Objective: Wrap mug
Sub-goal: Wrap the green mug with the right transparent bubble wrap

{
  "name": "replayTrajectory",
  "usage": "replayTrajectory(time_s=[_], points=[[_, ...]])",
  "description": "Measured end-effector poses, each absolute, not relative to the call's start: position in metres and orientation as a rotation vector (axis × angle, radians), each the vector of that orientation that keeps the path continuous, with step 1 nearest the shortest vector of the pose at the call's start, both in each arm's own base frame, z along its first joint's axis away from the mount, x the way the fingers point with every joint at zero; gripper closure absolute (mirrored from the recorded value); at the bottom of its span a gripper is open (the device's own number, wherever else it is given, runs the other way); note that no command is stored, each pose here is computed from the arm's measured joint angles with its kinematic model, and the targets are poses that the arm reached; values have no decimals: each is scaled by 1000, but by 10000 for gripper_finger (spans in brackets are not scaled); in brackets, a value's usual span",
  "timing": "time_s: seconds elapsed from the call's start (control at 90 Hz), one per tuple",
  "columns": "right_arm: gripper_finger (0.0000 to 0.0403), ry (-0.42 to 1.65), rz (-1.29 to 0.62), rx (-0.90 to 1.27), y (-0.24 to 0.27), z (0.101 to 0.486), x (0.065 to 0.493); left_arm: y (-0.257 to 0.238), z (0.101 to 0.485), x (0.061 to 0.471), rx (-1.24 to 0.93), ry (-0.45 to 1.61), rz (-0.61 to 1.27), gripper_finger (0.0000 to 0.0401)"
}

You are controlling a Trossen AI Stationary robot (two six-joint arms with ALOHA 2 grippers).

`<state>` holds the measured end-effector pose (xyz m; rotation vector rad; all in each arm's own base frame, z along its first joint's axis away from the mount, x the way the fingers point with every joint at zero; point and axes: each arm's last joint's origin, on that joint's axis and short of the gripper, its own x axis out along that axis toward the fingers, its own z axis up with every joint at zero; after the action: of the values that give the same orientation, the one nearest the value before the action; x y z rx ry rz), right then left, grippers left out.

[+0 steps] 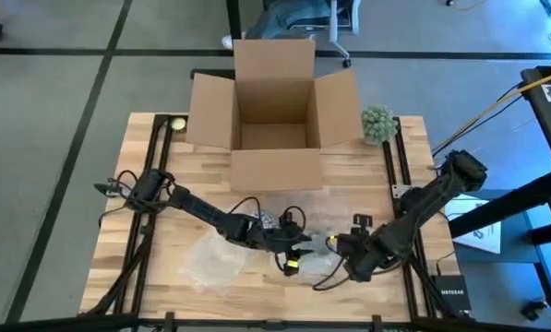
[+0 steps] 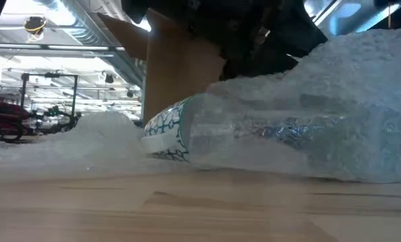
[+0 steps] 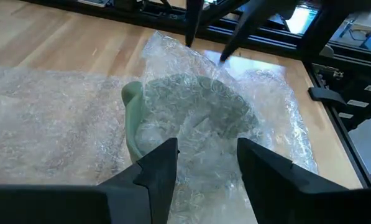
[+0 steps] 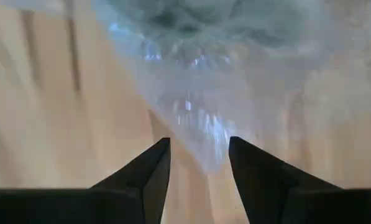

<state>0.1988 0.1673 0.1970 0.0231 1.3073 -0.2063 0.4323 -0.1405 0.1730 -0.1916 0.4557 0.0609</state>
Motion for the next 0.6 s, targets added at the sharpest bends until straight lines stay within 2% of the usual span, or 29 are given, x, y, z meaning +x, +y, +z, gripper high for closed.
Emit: replayTrajectory(time_s=[0.144,0.344,0.456,0.6], points=[[251,1192,-238,-26,168,206,206,-141,173,432,-192,455,61,248],[251,1065,-103,-87,180,238,223,-141,173,432,-193,454,61,248],[251,1042,-88,-70,176,232,232,-141,173,432,-193,454,61,248],[251,1119,-82,4,161,210,248,-141,173,432,-193,454,60,248]])
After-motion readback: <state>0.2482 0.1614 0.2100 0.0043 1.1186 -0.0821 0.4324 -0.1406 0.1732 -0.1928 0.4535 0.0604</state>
